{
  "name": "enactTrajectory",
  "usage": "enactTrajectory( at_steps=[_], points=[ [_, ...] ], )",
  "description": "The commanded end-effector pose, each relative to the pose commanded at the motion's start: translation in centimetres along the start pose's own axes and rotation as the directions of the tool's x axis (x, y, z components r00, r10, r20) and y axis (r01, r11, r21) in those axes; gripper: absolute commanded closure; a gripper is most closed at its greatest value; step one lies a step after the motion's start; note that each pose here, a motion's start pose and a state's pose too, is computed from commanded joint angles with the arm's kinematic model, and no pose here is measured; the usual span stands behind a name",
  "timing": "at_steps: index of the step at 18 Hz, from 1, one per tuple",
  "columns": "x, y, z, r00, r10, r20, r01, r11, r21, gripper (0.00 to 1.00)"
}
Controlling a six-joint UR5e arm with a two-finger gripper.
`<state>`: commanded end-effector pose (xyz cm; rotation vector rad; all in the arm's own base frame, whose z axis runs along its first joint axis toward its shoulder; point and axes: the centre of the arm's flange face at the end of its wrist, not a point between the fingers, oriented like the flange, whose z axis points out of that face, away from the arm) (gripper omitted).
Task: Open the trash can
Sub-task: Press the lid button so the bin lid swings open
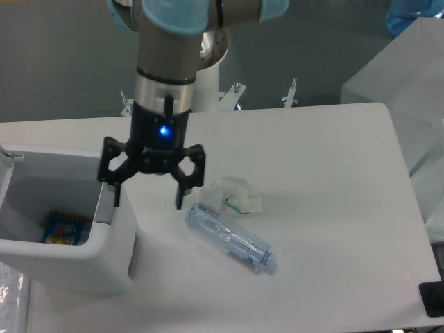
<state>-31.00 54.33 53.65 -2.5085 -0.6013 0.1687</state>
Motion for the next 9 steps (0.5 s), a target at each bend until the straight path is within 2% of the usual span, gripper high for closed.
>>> enactTrajectory(
  at_steps=[3,5,9],
  points=[
    [-3.3,1.0,0.9,0.983,0.127,0.130,-0.117,0.990,-0.082,0.00],
    [-5.4,1.5,1.0,0.967,0.179,0.182,-0.157,0.979,-0.126,0.00],
    [-8.4,3.1,2.2,0.965,0.180,0.193,-0.147,0.974,-0.172,0.00]
  ],
)
